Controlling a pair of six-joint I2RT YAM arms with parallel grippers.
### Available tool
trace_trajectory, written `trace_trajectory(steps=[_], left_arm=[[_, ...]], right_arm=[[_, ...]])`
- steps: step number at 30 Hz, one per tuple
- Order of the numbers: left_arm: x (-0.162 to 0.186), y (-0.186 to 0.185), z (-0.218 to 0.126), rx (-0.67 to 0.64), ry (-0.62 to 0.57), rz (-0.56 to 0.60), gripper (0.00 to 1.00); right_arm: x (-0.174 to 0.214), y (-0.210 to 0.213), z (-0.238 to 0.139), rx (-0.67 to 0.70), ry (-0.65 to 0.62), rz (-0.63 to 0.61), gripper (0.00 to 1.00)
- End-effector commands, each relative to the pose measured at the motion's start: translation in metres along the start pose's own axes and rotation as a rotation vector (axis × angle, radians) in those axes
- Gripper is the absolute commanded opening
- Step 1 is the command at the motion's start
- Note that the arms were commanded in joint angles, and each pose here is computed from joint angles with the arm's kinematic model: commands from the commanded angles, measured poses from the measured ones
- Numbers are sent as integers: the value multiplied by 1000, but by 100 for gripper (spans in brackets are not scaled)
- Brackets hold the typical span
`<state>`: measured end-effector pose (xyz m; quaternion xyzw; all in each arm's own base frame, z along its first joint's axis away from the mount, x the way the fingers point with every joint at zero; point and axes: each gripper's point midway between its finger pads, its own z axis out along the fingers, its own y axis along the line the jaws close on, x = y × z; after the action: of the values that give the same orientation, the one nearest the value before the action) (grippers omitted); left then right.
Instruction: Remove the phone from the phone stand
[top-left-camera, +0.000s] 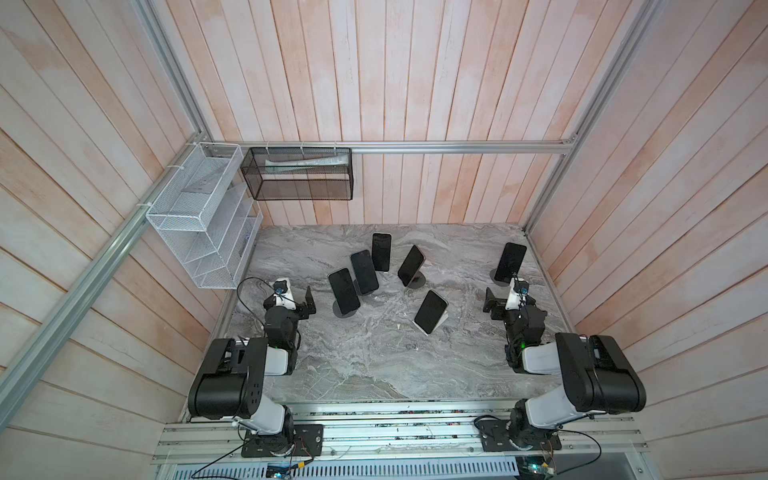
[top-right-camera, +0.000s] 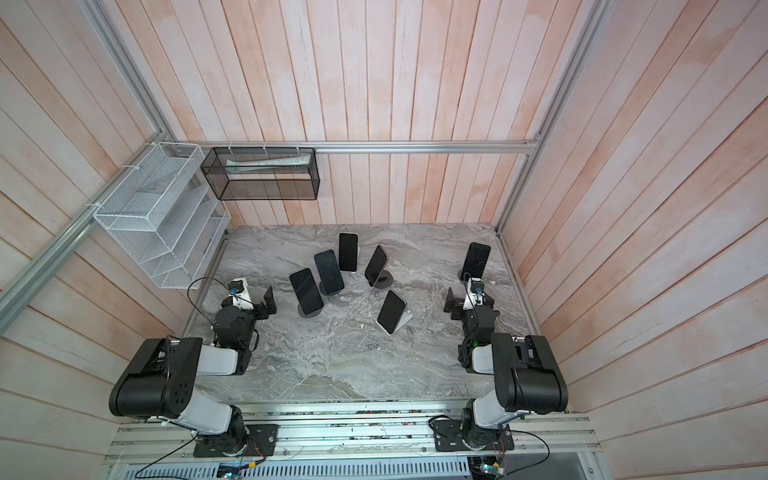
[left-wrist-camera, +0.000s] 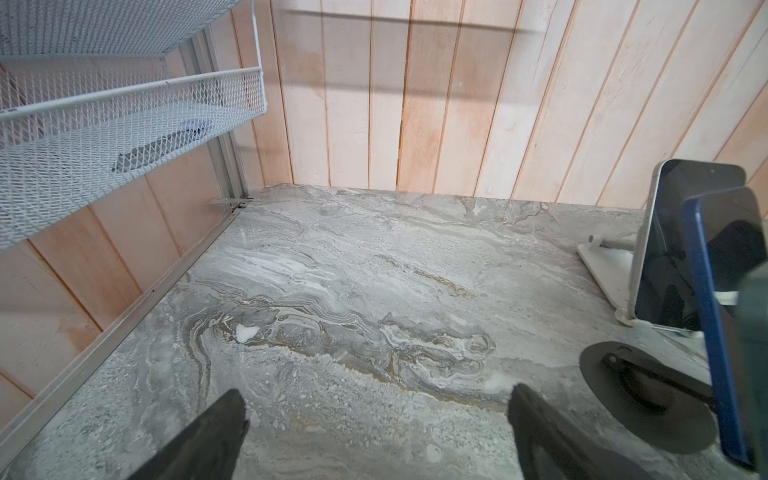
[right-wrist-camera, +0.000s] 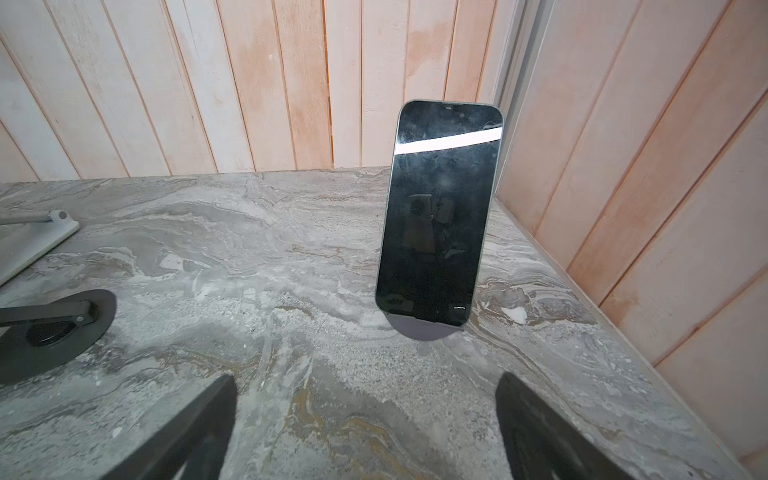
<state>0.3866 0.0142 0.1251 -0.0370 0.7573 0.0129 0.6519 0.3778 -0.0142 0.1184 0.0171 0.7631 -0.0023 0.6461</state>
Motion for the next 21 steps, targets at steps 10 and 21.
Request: trace_trajectory(steps=[10,21], left_arm=[[-3,-1,1,0,-6,10,100],[-3,-1,2,5,-4,7,100]], right_arm=[[-4,1,0,-16,-6,3,98],[-5,1,0,-17,-8,2,98]])
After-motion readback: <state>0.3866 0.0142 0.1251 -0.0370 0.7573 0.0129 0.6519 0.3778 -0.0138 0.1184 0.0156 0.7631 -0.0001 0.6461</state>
